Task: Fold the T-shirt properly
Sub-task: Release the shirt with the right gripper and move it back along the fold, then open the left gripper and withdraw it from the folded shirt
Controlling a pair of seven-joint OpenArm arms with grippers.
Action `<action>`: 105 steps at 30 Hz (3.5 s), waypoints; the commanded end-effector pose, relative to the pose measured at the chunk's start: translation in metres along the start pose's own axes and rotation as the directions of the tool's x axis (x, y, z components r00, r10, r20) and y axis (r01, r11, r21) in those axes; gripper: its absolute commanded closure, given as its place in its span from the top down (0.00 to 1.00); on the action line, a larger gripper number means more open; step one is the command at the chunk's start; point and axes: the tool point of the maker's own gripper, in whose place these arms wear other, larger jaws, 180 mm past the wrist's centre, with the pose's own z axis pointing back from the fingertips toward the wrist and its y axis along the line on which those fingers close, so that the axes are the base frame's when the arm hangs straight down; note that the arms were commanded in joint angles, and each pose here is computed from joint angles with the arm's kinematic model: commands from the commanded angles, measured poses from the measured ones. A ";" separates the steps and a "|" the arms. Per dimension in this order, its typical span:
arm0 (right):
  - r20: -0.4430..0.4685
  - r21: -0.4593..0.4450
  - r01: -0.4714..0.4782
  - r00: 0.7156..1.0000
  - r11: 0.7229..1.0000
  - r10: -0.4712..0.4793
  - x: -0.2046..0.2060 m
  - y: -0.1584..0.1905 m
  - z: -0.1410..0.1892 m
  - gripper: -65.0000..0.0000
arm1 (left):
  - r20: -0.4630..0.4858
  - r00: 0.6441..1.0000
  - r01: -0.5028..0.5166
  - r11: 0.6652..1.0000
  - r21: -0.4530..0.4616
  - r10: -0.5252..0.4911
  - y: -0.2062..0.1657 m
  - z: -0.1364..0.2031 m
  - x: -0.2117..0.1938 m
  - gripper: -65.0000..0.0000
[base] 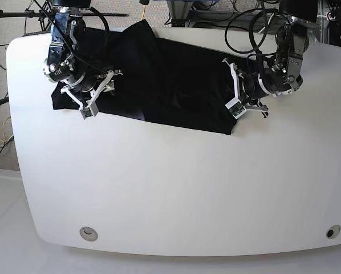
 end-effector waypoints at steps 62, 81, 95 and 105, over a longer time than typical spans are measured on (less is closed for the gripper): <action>-0.059 0.017 0.062 0.996 0.998 -0.061 -0.023 -0.008 -0.016 0.56 | 0.157 0.951 -0.295 0.935 0.199 0.266 0.081 0.020 -0.006 0.59; -0.064 0.019 0.062 0.996 0.998 -0.061 -0.025 -0.007 -0.017 0.56 | 0.202 0.915 -0.377 0.919 0.112 0.350 0.068 0.014 0.003 0.59; -0.063 0.021 0.064 0.996 0.998 -0.062 -0.024 -0.007 -0.017 0.56 | 0.236 0.895 -0.406 0.911 0.075 0.379 0.065 0.013 0.009 0.59; -0.063 0.021 0.064 0.996 0.998 -0.062 -0.024 -0.007 -0.017 0.56 | 0.224 0.879 -0.441 0.896 0.045 0.421 0.056 0.002 0.003 0.59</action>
